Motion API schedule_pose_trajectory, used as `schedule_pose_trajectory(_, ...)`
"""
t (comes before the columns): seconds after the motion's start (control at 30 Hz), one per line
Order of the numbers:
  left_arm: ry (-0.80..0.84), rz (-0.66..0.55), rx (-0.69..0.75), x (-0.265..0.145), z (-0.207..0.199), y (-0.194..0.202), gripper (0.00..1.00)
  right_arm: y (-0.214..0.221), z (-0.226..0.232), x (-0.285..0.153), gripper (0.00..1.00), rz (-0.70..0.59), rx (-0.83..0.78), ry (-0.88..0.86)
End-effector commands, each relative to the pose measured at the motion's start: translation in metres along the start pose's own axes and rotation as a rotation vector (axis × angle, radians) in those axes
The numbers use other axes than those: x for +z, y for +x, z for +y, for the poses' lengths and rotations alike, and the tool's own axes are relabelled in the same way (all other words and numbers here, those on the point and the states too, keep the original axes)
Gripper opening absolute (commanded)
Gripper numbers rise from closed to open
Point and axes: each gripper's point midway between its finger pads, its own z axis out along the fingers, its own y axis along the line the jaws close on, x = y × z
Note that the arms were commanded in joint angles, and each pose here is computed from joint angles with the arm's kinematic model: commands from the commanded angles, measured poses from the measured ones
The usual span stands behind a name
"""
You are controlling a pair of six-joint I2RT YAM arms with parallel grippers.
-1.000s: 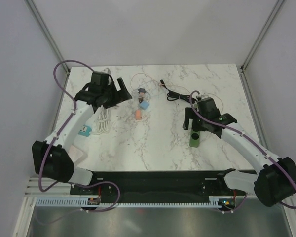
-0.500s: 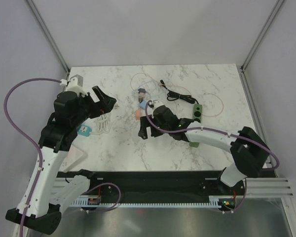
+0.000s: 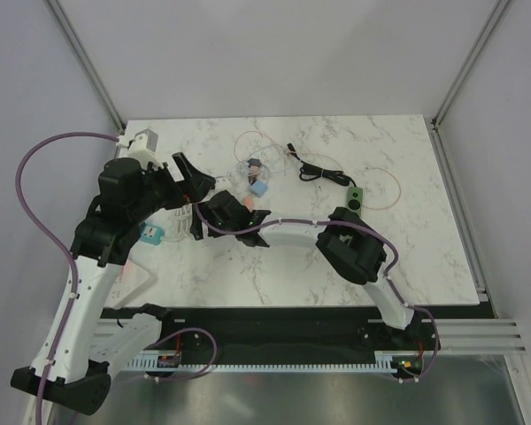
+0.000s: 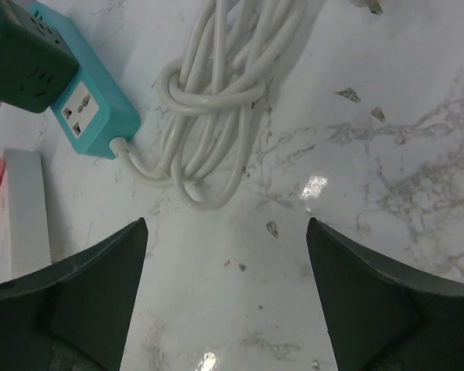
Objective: Pull the plug off the socket
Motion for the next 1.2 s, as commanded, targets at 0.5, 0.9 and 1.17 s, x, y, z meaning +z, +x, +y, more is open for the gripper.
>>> schedule_pose_trajectory(0.5, -0.049, -0.025, 0.005, -0.052, 0.002, -0.003, 1.0, 0.004, 0.017, 0.084, 0.67, -0.043, -0.071, 0.055)
schedule_pose_trajectory(0.9, -0.121, -0.042, -0.071, -0.064, 0.023, 0.019, 0.98, 0.02, -0.031, 0.087, 0.39, 0.007, -0.193, 0.231)
schedule_pose_trajectory(1.17, -0.293, -0.023, -0.053, -0.046, 0.057, 0.023, 0.98, -0.012, -0.078, 0.07, 0.05, 0.016, -0.174, 0.298)
